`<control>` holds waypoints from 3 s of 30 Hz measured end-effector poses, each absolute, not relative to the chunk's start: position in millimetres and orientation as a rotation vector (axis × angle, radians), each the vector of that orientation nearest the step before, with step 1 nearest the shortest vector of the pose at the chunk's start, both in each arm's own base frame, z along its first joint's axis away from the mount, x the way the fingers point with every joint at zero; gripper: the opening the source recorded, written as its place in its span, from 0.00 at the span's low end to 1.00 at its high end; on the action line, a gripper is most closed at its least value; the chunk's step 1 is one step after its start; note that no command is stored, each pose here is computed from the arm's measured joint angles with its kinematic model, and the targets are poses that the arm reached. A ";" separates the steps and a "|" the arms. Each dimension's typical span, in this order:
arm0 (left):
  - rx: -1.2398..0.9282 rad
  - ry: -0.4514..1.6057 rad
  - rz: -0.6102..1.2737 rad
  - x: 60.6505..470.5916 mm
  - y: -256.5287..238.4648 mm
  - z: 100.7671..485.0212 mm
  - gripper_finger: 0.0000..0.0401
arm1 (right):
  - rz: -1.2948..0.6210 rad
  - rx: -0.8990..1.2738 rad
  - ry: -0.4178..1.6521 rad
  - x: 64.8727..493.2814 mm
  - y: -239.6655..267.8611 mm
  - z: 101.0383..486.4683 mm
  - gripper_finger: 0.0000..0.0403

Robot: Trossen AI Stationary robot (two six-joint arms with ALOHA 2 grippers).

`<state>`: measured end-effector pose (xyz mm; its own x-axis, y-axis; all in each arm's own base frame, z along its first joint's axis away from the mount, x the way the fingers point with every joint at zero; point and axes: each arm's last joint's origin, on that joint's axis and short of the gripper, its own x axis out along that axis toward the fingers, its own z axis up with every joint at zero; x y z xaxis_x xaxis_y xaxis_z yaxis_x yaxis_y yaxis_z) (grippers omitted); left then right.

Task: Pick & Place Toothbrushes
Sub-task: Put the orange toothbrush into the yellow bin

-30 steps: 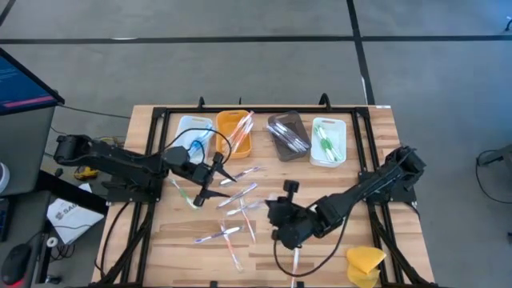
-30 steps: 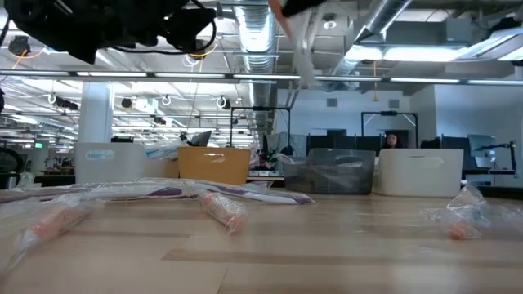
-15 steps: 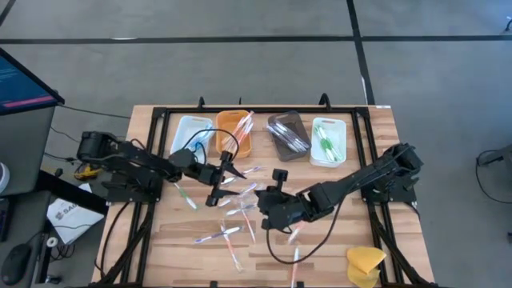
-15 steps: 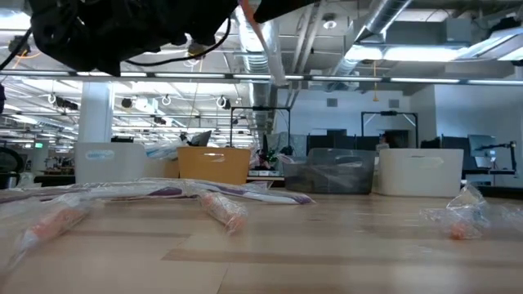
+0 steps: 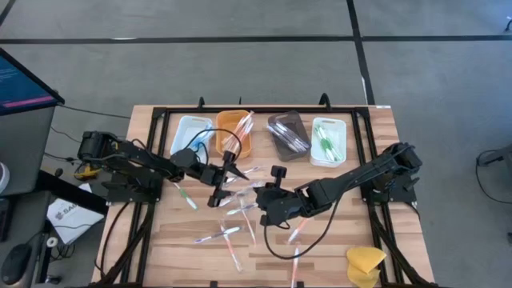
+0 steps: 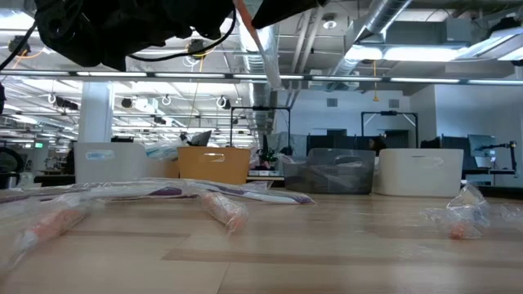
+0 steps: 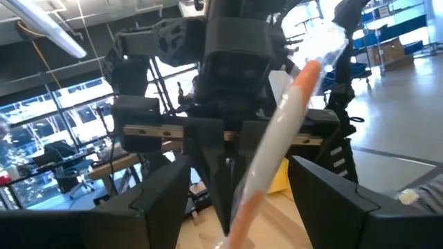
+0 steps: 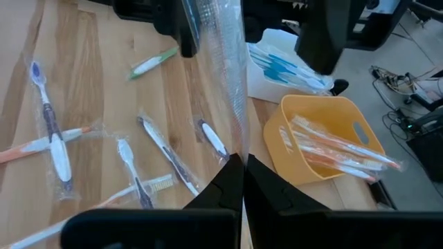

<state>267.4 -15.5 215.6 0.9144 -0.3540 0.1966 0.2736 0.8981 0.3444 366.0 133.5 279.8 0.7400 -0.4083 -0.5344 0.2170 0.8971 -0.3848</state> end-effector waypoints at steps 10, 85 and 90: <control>0.339 -0.262 -0.335 267.3 -16.6 215.3 0.34 | -0.345 -0.295 0.663 368.3 127.6 279.5 0.00; -0.239 0.746 0.301 280.5 198.0 262.5 0.04 | -0.554 -0.067 0.734 266.2 214.4 259.2 0.48; -0.259 0.786 0.295 286.5 202.1 247.2 0.04 | -0.555 -0.071 0.737 266.0 214.0 259.1 0.48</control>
<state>286.5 202.1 247.2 0.6697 0.1630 -0.7245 -0.3539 0.9277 -0.1185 266.0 214.0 259.1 0.6038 -0.5035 -0.6180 0.4547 0.8543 -0.2518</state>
